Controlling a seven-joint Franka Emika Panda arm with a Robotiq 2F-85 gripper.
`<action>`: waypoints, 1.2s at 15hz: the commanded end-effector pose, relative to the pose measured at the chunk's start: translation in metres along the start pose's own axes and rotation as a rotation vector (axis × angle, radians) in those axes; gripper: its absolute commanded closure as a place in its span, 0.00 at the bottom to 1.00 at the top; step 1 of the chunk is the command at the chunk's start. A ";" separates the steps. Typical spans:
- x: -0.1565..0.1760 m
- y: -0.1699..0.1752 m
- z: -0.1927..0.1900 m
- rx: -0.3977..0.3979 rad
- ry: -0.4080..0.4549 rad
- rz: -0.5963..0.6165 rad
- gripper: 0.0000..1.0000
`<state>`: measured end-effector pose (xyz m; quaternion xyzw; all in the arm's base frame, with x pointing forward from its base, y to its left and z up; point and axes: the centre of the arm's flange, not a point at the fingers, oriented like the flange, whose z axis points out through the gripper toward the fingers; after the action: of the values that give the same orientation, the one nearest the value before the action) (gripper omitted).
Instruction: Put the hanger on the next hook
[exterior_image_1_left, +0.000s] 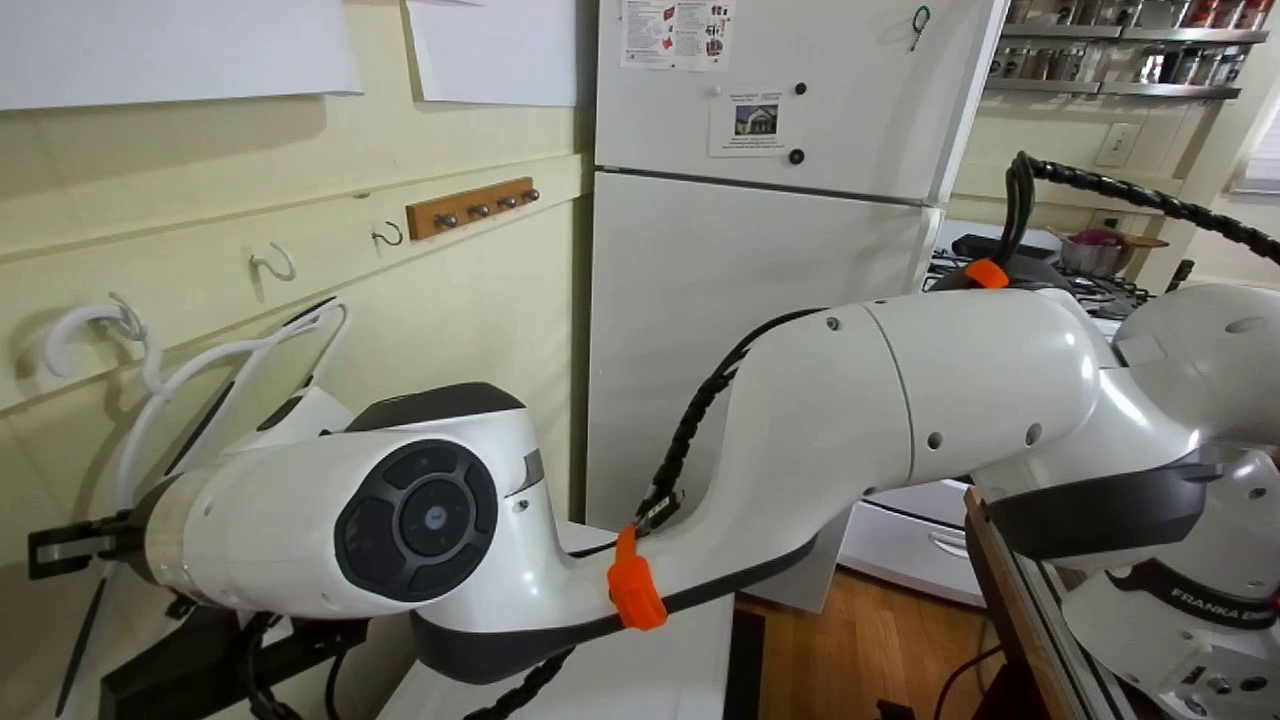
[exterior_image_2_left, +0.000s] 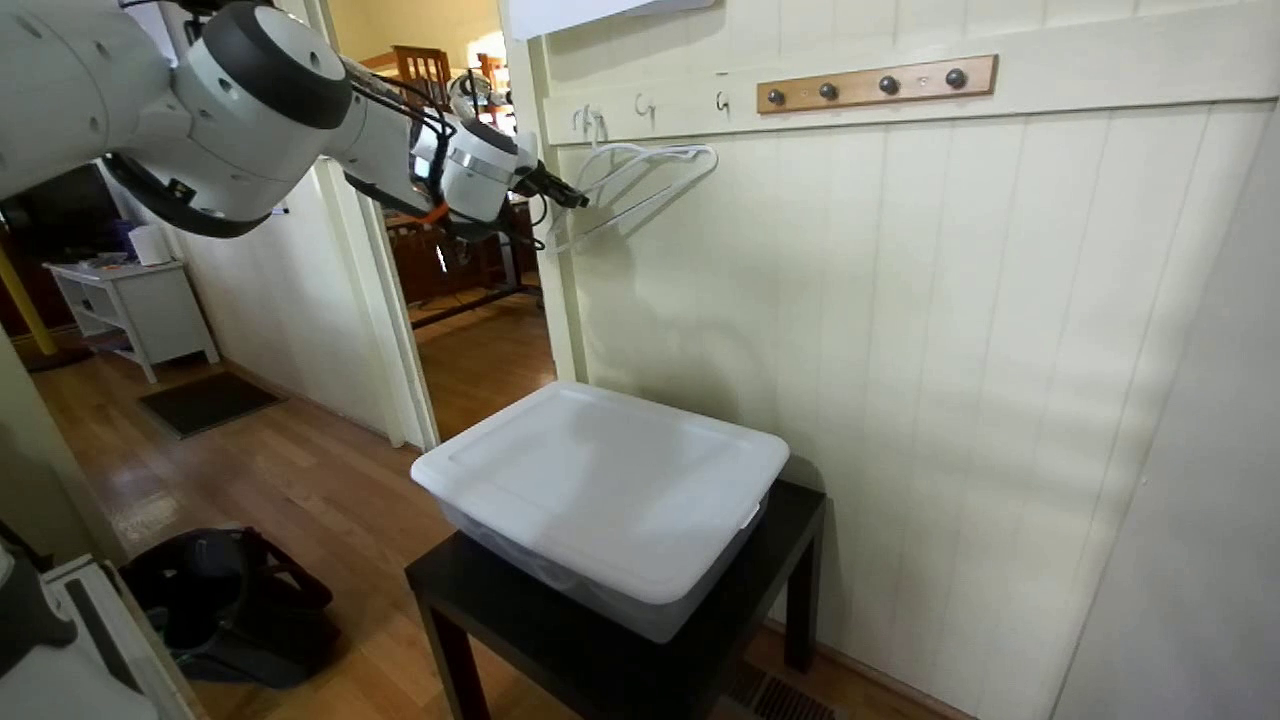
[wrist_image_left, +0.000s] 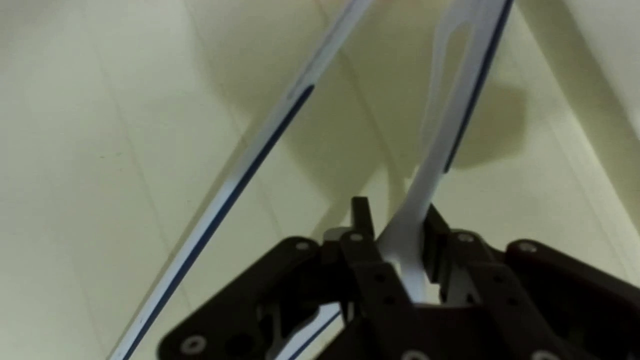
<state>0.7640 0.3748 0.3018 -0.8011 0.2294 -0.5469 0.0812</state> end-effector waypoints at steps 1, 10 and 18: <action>0.004 -0.005 0.001 0.017 0.053 0.044 0.94; 0.007 -0.001 -0.011 -0.013 0.126 0.170 0.94; 0.002 -0.001 0.002 -0.022 0.158 0.310 0.94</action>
<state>0.7614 0.3789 0.2916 -0.7382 0.3281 -0.5754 0.1279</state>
